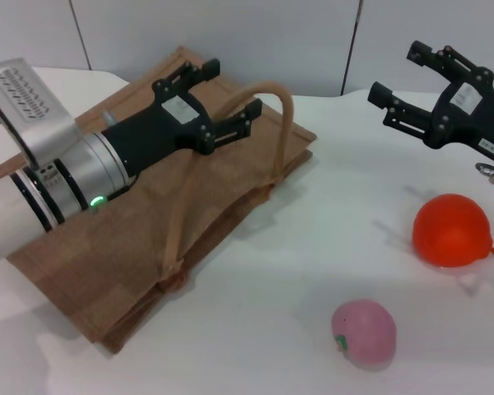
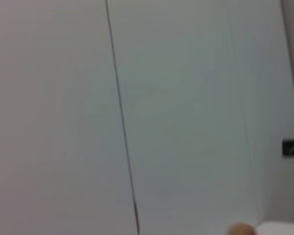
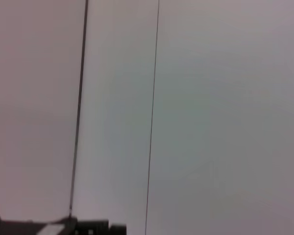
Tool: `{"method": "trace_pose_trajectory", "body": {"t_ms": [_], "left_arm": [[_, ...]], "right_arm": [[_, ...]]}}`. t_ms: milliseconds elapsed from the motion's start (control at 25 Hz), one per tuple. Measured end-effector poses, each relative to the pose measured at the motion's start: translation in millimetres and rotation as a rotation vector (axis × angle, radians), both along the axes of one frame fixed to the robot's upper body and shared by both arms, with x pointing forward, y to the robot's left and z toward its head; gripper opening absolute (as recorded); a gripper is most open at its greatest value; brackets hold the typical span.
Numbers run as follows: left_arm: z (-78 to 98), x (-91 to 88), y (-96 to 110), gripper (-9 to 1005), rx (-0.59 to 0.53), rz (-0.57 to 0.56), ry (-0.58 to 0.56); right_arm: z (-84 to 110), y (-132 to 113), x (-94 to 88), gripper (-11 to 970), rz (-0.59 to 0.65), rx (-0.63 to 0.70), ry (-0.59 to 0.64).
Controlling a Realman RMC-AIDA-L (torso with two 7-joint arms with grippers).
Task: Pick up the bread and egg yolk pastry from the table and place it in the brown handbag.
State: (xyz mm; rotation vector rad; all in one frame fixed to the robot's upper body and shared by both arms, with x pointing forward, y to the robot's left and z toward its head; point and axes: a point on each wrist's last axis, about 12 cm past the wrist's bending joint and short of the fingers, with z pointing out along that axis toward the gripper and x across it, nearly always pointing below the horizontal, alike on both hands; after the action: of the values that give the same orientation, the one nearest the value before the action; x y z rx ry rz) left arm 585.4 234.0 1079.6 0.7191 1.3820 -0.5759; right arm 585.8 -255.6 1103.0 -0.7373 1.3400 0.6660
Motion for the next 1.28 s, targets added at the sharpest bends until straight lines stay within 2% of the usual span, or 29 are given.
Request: {"method": "trace_pose_trajectory", "body": {"t_ms": [320,440,520,720,920,1120,1160,1280], "left_arm": [[-9.4,0.1,-6.7,893,0.06,-0.033,0.072],[-5.8,-7.5,-11.3,893,0.014,-0.069,0.022],[-2.7,-14.3,-5.0,893,-0.031,-0.041,-0.045],[0.8,-35.5,30.9,893,-0.153,0.159,-0.198],[4.7,-57.4,63.0,890,-0.312,0.39,-0.311],[-0.5,-70.9,83.7,887,-0.434,0.669,-0.348],[-0.5,-70.9,83.7,886,-0.434,0.669,-0.348],[-4.9,-70.5,90.6,884,-0.462,0.768,-0.321]], "right_arm": [[1.0,-4.0,-0.3,875,-0.018,0.014,-0.005],[0.6,-5.1,-0.7,875,-0.023,0.015,-0.004],[0.3,-6.4,-0.6,875,-0.031,0.018,-0.003],[-0.2,-10.1,-1.2,874,-0.061,0.019,-0.021],[-4.3,-28.4,-5.3,874,-0.191,0.044,-0.066],[-15.8,-56.3,-14.9,873,-0.472,0.076,-0.139],[-18.4,-62.9,-18.0,873,-0.538,0.08,-0.154],[-27.3,-79.9,-26.8,873,-0.738,0.107,-0.17]]}}
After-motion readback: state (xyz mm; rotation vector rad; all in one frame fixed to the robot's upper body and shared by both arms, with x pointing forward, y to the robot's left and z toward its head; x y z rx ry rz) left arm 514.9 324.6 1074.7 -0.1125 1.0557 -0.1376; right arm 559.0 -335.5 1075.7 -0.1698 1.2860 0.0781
